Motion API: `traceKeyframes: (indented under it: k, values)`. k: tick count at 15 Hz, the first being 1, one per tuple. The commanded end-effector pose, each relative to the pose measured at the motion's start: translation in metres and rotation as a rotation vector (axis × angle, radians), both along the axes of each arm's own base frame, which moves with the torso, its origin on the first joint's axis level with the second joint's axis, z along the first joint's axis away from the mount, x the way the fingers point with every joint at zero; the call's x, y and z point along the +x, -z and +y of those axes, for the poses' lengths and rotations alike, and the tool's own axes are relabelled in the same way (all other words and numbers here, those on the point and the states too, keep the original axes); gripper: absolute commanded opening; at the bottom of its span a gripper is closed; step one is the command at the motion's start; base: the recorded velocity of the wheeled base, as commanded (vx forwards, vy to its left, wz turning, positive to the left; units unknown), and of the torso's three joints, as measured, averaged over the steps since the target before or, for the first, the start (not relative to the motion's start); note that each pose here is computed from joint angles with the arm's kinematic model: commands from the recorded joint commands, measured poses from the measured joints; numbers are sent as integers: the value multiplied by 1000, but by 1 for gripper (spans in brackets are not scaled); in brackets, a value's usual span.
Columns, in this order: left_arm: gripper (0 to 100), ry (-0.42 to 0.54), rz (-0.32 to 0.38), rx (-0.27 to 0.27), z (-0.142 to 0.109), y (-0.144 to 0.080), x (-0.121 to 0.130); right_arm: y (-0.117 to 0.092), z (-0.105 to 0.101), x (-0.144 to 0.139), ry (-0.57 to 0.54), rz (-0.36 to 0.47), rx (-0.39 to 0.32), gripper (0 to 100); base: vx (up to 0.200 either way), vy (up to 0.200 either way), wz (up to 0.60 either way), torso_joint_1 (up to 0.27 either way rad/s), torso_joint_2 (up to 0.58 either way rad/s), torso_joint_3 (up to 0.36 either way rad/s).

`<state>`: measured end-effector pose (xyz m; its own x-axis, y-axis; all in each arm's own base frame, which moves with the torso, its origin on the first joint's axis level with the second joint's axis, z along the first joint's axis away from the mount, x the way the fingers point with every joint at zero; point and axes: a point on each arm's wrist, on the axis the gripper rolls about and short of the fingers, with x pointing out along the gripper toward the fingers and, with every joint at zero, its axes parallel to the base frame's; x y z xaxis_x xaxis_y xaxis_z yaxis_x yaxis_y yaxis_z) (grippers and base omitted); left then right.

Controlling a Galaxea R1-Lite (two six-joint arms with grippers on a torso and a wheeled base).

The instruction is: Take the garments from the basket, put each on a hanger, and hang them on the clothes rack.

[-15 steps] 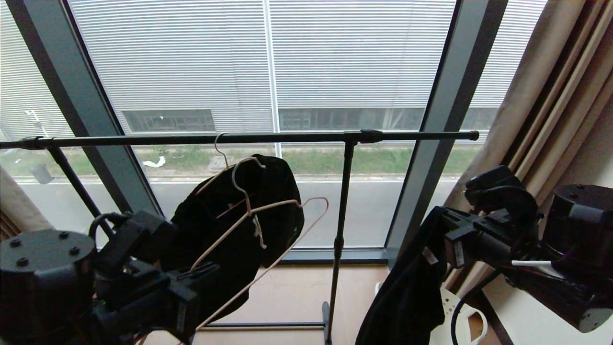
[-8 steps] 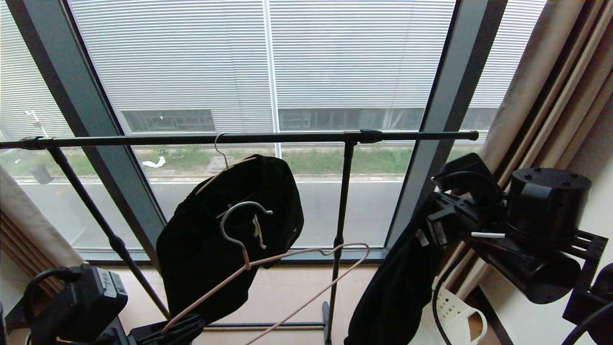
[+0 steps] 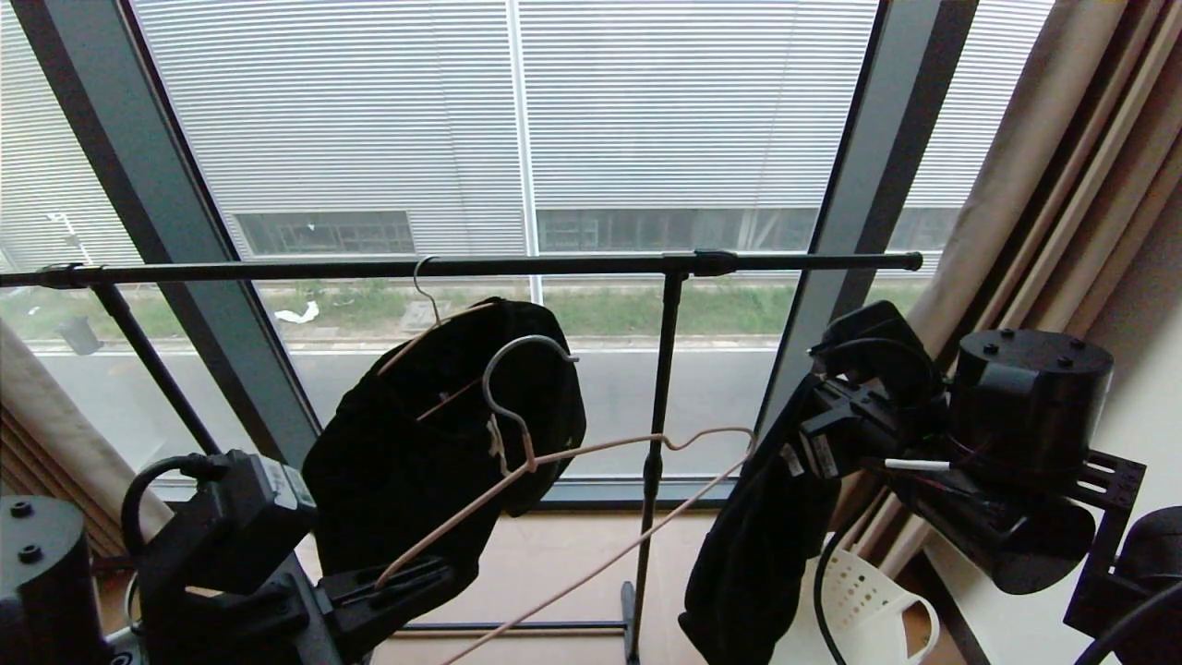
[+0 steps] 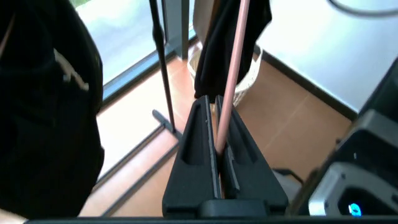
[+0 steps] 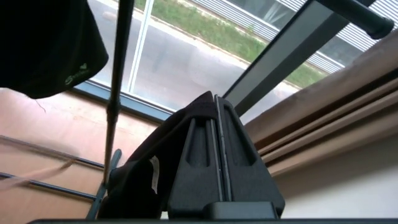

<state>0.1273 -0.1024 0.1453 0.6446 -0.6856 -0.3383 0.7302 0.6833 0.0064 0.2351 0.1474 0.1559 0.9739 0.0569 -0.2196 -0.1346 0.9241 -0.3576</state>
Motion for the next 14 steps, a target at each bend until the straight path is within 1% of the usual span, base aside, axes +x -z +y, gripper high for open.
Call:
traceKeyframes:
  k: [1,2,5,6,8,9,14]
  values:
    - [0,3,38,27,-8,9,10,-1,0,0,-2,-2,1,0,0,0,0,0,0,0]
    - [0,2,42,28,-12,12,15,0,0,0,-5,0,2,0,0,0,0,0,0,0]
    - [0,11,35,20,-15,12,17,1,2,1,-4,3,5,0,0,0,0,0,0,0]
    - [0,15,39,10,-15,11,17,1,3,5,1,-13,15,0,0,0,0,0,0,0]
    - [0,1,80,-15,-15,13,18,6,8,12,4,-52,37,0,0,0,0,0,0,0]
    - [0,-5,99,-18,-16,15,20,8,9,13,4,-59,42,0,0,0,0,0,0,0]
    - [0,-10,112,-28,-21,15,25,6,10,14,3,-67,49,0,0,0,0,0,0,0]
